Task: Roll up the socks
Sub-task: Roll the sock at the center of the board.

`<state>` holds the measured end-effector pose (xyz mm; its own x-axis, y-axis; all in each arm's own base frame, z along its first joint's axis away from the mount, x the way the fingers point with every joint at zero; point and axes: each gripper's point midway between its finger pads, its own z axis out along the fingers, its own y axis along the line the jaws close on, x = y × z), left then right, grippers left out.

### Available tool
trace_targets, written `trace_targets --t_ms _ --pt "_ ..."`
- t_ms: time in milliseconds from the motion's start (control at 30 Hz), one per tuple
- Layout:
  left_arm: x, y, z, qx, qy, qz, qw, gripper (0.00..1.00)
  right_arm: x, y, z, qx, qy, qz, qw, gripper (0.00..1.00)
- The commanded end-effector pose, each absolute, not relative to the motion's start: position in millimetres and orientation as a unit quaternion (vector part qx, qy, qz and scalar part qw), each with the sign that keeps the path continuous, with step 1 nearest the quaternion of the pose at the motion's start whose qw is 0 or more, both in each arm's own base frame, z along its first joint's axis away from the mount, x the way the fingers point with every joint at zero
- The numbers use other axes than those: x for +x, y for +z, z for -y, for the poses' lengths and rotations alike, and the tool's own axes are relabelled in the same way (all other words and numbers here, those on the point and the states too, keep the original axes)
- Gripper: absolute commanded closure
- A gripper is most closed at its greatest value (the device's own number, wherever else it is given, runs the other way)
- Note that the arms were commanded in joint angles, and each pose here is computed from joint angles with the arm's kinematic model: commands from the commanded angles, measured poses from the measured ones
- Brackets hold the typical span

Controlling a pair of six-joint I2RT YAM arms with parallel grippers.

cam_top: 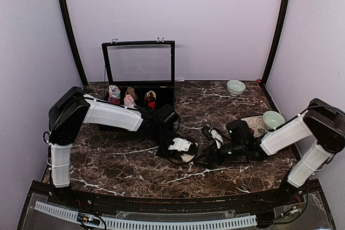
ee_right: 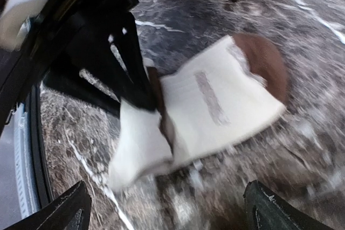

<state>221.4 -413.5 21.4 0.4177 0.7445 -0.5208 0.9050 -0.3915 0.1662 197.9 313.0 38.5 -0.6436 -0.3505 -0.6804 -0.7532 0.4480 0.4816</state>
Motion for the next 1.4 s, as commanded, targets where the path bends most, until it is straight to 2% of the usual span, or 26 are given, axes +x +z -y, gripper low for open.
trace_targets --t_ms 0,100,233,333,400,467,533,633,733,833,900,1033,1200,1367 --pt "181.1 -20.6 352.3 0.776 -0.237 -0.584 0.026 1.00 212.5 49.3 -283.8 -0.299 0.330 -0.833 0.329 0.01" --pt "173.6 -23.3 349.7 0.772 -0.251 -0.584 0.003 1.00 216.4 73.4 -277.0 -0.288 0.320 -0.815 0.388 0.01" --pt "167.9 -31.6 347.7 0.766 -0.262 -0.587 -0.031 0.99 216.9 103.1 -277.9 -0.247 0.370 -0.787 0.427 0.01" --pt "165.1 -30.6 351.0 0.759 -0.277 -0.588 -0.049 0.99 221.8 87.6 -287.2 -0.192 0.394 -0.818 0.373 0.01" --pt "163.6 -29.6 352.7 0.754 -0.284 -0.589 -0.062 0.99 223.4 48.4 -301.8 -0.218 0.358 -0.860 0.290 0.01" --pt "163.5 -32.4 351.6 0.752 -0.283 -0.591 -0.073 0.99 220.0 42.3 -317.2 -0.266 0.367 -0.853 0.258 0.01" --pt "163.2 -37.6 348.3 0.751 -0.277 -0.594 -0.083 0.99 232.5 79.5 -315.8 -0.255 0.380 -0.822 0.340 0.01" --pt "162.3 -40.8 345.3 0.749 -0.275 -0.595 -0.092 0.99 240.5 126.0 -288.7 -0.214 0.328 -0.800 0.455 0.01" --pt "163.5 -40.2 347.9 0.748 -0.277 -0.597 -0.089 0.99 238.9 166.0 -264.9 -0.165 0.322 -0.783 0.507 0.01" --pt "164.3 -37.4 351.0 0.744 -0.282 -0.599 -0.089 0.99 227.5 183.5 -242.6 -0.070 0.398 -0.757 0.513 0.01" --pt "163.7 -35.9 352.2 0.741 -0.287 -0.600 -0.091 0.99 214.4 189.2 -242.0 -0.092 0.435 -0.724 0.527 0.00" --pt "160.0 -33.7 353.9 0.730 -0.300 -0.603 -0.112 0.98 190.5 152.2 -260.7 -0.207 0.374 -0.755 0.497 0.01" --pt "156.1 -30.4 356.5 0.716 -0.317 -0.606 -0.140 0.98 145.3 152.5 -271.4 -0.348 0.356 -0.670 0.551 0.01" --pt "154.3 -35.0 355.6 0.702 -0.324 -0.613 -0.162 0.98 149.7 145.0 -290.0 -0.401 0.305 -0.690 0.520 0.00"
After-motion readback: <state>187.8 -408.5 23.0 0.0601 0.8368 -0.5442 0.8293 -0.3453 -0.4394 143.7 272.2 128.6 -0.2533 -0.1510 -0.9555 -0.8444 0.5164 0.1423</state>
